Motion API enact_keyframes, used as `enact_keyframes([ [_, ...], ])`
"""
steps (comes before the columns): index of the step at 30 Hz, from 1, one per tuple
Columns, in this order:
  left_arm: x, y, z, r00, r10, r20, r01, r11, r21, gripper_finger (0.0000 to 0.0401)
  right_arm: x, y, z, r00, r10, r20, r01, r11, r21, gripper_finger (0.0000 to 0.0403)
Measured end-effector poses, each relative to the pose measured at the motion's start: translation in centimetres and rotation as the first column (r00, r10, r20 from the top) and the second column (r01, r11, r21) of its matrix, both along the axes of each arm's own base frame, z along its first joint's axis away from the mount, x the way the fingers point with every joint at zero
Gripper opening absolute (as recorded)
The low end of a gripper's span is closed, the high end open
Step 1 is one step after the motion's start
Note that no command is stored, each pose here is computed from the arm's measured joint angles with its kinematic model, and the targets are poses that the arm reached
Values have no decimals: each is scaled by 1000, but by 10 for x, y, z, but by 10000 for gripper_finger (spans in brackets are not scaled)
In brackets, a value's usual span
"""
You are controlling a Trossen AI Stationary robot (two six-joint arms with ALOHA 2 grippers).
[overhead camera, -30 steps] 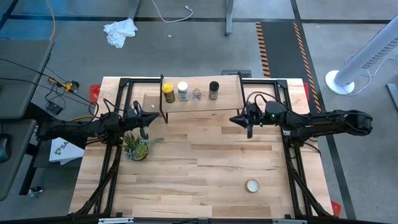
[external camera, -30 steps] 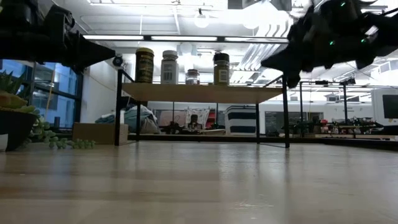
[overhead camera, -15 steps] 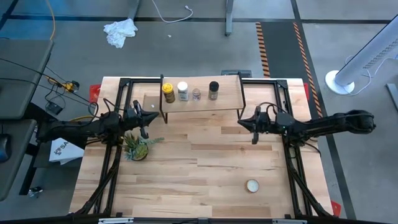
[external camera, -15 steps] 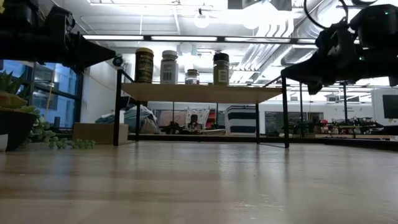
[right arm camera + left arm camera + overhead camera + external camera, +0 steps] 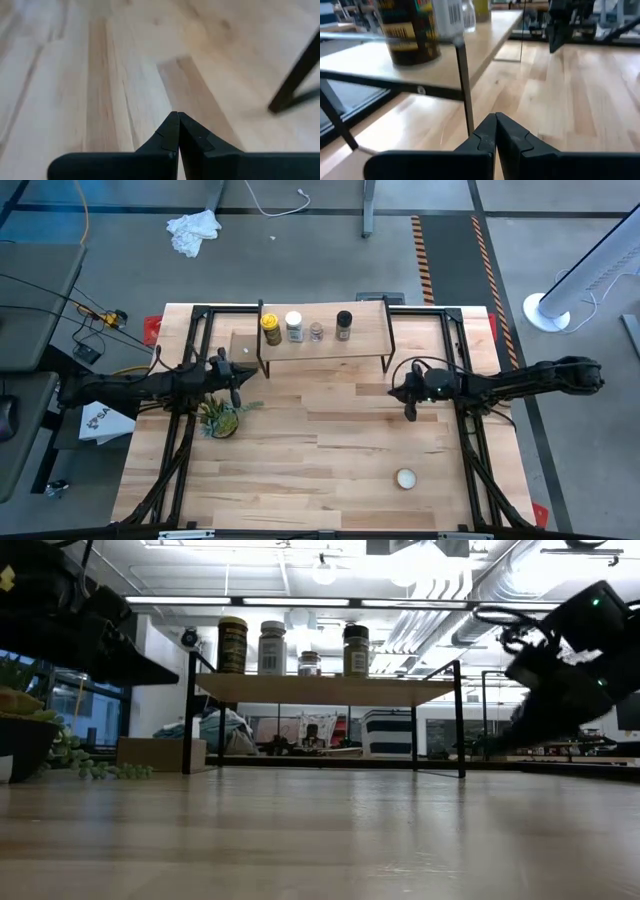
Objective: Shelf spices
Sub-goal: Return to Home Position
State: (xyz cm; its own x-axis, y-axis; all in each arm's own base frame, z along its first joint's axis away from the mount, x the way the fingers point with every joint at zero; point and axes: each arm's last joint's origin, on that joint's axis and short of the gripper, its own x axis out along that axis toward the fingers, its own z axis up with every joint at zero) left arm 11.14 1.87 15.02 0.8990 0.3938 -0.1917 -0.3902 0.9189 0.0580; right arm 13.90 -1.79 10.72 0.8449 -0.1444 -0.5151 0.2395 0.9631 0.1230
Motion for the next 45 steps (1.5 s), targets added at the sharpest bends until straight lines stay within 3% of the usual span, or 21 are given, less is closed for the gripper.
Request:
enact_keyframes([
  [7,-1,0,-2,1000,0,-26,0,1000,-2,5,-8,1,-11,990,-5,-139,9,1000,26,0],
  [13,-1,0,-1,1000,-1,-11,1,1000,-1,5,-15,2,-5,993,-2,-120,5,1000,22,0],
  [18,-8,-1,10,993,-3,116,2,1000,9,5,-21,3,17,997,6,76,-6,1000,2,0],
  [22,-17,-2,22,966,-5,260,0,1000,22,5,-26,4,34,968,7,251,-3,1000,-16,0],
  [31,-17,-2,22,966,-12,259,7,1000,22,5,-42,5,60,850,21,526,7,999,-51,0],
  [35,-17,-2,22,966,-12,259,7,1000,22,5,-43,6,65,823,25,567,9,998,-56,0],
  [45,-17,-2,22,966,-12,259,7,1000,22,5,-43,7,63,832,34,554,-5,999,-54,0],
])
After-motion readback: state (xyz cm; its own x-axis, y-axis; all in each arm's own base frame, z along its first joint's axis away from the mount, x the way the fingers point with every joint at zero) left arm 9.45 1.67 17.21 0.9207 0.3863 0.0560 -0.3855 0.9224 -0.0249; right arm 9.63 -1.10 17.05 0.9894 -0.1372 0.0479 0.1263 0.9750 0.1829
